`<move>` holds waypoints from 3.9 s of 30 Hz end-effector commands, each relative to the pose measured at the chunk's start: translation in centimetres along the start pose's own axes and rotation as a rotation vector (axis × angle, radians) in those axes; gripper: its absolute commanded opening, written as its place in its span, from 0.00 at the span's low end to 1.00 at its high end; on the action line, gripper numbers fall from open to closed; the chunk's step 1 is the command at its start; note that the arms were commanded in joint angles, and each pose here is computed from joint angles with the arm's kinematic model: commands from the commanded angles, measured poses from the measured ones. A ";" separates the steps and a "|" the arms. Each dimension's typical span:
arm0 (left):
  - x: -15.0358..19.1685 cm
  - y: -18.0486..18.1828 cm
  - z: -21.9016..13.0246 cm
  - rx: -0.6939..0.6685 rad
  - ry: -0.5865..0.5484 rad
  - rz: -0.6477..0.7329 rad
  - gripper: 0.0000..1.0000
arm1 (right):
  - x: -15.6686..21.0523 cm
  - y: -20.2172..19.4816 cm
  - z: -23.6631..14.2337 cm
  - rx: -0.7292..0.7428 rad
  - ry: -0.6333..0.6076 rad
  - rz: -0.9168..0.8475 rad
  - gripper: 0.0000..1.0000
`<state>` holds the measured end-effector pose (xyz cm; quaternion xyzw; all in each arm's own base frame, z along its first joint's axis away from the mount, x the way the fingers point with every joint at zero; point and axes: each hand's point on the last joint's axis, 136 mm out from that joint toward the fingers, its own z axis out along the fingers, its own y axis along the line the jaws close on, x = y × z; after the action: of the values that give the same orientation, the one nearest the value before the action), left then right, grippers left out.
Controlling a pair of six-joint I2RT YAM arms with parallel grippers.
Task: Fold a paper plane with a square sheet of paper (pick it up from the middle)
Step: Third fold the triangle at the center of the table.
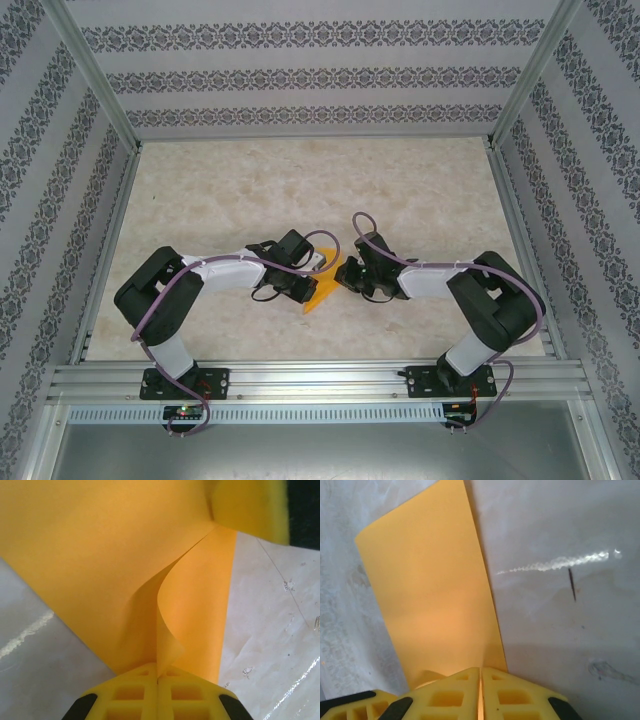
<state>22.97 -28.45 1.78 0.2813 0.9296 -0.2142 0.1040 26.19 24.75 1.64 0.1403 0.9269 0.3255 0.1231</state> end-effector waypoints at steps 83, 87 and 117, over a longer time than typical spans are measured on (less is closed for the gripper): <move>6.2 -1.2 0.8 0.185 0.145 -0.511 0.20 | 3.2 -3.2 2.7 0.163 0.086 -0.048 0.08; 7.4 -1.6 0.5 0.204 0.172 -0.513 0.21 | 3.3 -3.4 2.7 0.172 0.089 -0.049 0.08; 4.8 -2.9 -7.2 0.176 0.017 -0.463 0.24 | 3.1 -3.4 2.8 0.191 0.090 -0.051 0.08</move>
<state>15.35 -25.19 5.56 0.0829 0.9467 -0.3108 -0.0176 25.18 28.47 1.05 0.0953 0.9326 0.3341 0.0980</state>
